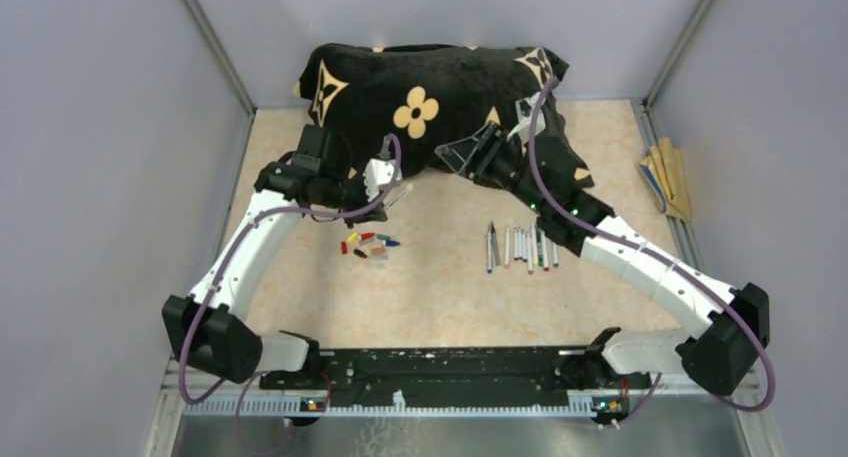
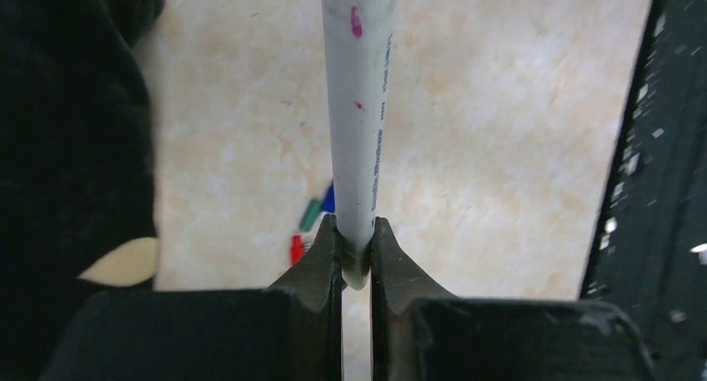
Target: Open the pen caps
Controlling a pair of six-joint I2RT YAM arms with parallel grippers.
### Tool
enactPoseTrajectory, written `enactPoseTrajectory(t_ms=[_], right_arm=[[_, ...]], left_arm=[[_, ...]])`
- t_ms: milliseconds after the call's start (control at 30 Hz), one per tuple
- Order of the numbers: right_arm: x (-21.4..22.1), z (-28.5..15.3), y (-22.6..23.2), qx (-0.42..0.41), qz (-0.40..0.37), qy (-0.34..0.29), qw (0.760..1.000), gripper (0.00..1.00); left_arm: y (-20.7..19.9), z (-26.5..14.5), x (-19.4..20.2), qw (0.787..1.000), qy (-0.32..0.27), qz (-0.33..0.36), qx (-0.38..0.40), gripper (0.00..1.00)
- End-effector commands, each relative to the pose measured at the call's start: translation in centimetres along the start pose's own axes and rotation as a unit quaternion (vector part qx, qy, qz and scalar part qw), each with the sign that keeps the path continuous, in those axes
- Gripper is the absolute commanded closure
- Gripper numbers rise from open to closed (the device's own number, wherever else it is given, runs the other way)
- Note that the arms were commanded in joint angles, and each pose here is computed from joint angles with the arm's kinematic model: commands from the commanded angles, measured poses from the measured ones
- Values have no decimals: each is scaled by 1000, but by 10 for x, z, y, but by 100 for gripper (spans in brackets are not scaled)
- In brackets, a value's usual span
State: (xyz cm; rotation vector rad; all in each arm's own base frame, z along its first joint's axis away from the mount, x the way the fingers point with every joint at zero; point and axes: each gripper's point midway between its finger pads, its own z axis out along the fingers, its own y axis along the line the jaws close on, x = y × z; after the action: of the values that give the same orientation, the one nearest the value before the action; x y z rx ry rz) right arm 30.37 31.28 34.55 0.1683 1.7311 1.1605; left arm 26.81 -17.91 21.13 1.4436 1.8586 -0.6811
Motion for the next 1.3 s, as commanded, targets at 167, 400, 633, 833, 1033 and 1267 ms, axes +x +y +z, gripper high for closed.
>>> enactPoseTrajectory(t_ms=[167,400,633,833,1033,1267], right_arm=[[84,-30,29,-140,20,326,935,39],[107,-35,31,-163,20,374,913,38],[133,-34,45,-180,15,399,899,39],[158,-32,44,-181,18,425,886,43],[166,-23,42,-179,26,426,886,61],[166,-11,40,-173,27,414,893,73]], left_arm=[[-5,-23,14,935,118,327,-66,100],[-13,-24,1,897,135,414,-76,100],[-15,-16,-3,899,144,408,-64,100],[-14,-16,-6,898,144,410,-69,100],[-19,-15,-8,897,138,415,-66,100],[-28,-12,-12,893,131,426,-57,100]])
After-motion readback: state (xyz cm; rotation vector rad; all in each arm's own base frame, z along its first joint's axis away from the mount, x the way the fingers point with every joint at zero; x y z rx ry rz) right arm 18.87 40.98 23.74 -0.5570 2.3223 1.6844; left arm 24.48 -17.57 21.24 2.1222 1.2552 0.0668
